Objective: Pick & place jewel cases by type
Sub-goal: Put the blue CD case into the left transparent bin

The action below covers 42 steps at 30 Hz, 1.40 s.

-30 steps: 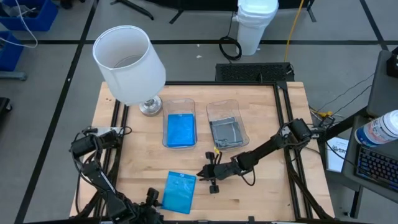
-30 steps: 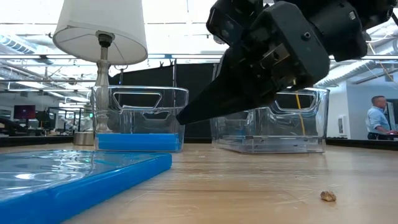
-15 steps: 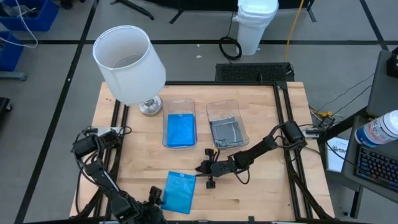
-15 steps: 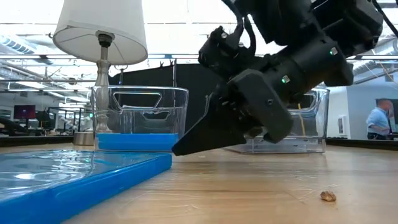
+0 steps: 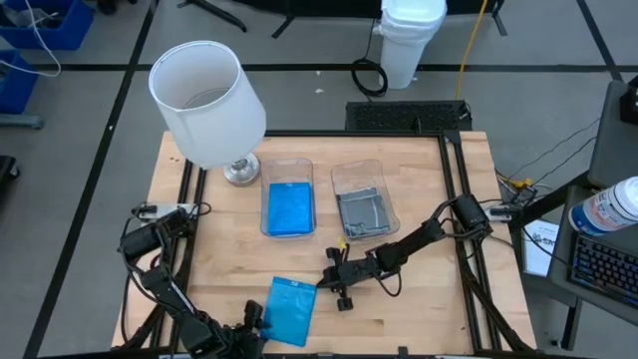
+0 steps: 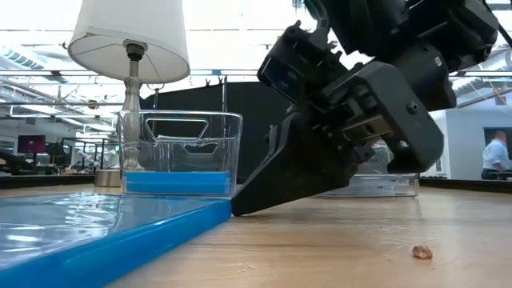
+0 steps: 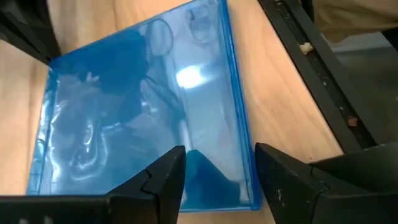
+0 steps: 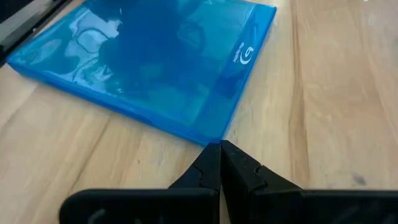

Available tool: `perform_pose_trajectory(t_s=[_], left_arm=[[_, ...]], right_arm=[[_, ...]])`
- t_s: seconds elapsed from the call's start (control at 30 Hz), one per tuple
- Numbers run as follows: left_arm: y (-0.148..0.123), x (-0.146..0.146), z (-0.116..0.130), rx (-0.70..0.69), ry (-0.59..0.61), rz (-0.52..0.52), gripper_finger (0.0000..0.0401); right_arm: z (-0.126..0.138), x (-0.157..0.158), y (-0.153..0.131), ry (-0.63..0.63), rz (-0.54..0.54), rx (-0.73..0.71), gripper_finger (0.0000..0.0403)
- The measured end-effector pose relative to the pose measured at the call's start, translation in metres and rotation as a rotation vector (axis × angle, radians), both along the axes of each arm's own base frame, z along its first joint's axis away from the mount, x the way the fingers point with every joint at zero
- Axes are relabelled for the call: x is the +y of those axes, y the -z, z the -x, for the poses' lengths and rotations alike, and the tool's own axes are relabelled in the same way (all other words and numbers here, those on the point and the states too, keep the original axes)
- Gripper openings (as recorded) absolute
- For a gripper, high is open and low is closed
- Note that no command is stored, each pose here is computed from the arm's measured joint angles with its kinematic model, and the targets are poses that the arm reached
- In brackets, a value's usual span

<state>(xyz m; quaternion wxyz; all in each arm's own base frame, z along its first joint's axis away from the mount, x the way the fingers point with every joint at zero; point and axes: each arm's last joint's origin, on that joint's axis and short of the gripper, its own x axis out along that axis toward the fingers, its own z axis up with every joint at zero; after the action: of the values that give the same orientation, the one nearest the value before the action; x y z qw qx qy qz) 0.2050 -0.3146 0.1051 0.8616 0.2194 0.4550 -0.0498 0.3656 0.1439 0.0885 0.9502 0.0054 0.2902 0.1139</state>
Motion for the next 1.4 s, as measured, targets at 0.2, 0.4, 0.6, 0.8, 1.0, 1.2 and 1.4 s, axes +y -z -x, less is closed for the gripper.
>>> perform_pose_trajectory(t_s=[0.2, 0.4, 0.6, 0.8, 1.0, 1.2, 1.4], left_arm=[[0.0, 0.005, -0.004, -0.023, -0.025, -0.034, 0.02], [0.001, 0.008, -0.008, -0.04, -0.056, -0.036, 0.02], [0.004, 0.012, -0.014, -0.026, -0.071, -0.042, 0.02], [0.016, 0.014, -0.018, -0.024, -0.075, -0.077, 0.02], [0.017, 0.014, -0.02, -0.063, -0.093, -0.088, 0.02], [0.017, 0.014, -0.02, -0.073, -0.09, -0.102, 0.02], [0.018, 0.014, -0.02, -0.086, -0.094, -0.112, 0.02]], right_arm=[[0.0, 0.0, 0.0, -0.014, 0.002, 0.0, 0.0], [-0.002, 0.0, 0.007, -0.021, -0.006, -0.02, 0.0], [-0.005, 0.001, 0.011, -0.031, -0.025, -0.05, 0.0], [-0.005, 0.002, 0.011, -0.053, -0.041, -0.053, 0.0], [-0.005, 0.002, 0.011, -0.058, -0.051, -0.055, 0.0], [-0.006, 0.003, 0.011, -0.07, -0.079, -0.058, 0.0], [-0.006, 0.003, 0.01, -0.067, -0.092, -0.057, 0.0]])
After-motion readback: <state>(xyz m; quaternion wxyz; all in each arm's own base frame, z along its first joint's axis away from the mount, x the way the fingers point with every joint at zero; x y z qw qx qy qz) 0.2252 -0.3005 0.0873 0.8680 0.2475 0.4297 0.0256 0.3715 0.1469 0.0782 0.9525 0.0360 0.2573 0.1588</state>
